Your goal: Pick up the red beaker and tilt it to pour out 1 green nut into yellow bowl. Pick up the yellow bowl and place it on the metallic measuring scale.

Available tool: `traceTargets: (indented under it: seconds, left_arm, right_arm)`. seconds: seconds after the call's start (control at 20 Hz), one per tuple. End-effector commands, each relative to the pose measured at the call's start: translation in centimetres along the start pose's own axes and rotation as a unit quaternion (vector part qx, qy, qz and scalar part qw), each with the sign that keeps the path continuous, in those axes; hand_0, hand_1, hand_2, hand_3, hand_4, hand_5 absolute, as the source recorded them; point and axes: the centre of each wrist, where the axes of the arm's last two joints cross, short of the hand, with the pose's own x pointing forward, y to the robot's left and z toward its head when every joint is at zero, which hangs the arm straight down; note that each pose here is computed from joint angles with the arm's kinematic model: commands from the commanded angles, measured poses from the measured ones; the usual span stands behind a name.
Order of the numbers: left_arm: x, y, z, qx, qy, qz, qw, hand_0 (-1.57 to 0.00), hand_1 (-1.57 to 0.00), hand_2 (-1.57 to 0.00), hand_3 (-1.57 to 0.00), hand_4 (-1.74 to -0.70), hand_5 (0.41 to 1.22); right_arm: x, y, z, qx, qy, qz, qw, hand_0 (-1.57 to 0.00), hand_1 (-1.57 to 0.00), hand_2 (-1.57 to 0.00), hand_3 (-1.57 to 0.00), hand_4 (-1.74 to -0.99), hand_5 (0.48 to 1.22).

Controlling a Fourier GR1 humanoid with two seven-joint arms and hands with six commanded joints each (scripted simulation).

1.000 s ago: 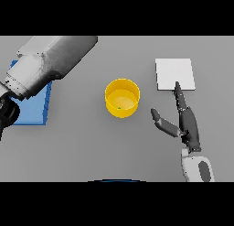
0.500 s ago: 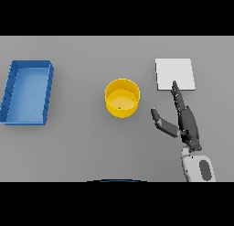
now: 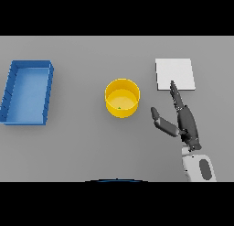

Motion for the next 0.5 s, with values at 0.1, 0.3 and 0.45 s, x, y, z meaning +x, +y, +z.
traceTargets:
  seconds: [0.1, 0.3, 0.45]
  left_arm:
    - [-4.0, -2.6, 0.4, -0.004, 0.023, 0.044, 0.999, -1.57, -1.57, -1.57, -1.57, -1.74, 1.221]
    - [-8.5, -6.3, 2.4, -0.013, 0.044, 0.083, 0.995, -1.57, -1.57, -1.57, -1.57, -1.74, 1.221]
    - [-9.8, -7.4, 4.2, -0.018, 0.054, 0.101, 0.993, -1.57, -1.57, -1.57, -1.57, -1.74, 1.098]
  right_arm:
    - [-0.3, -0.1, 0.2, 0.004, -0.004, -0.008, 1.0, 0.0, 0.0, 0.0, 0.0, -1.131, 0.669]
    - [-0.8, 0.0, 0.3, 0.006, -0.005, 0.006, 1.0, 0.0, 0.0, 0.0, 0.0, -1.166, 0.676]
    - [-0.7, -0.5, 0.4, 0.006, -0.006, 0.004, 1.0, 0.0, 0.0, 0.0, 0.0, -1.171, 0.677]
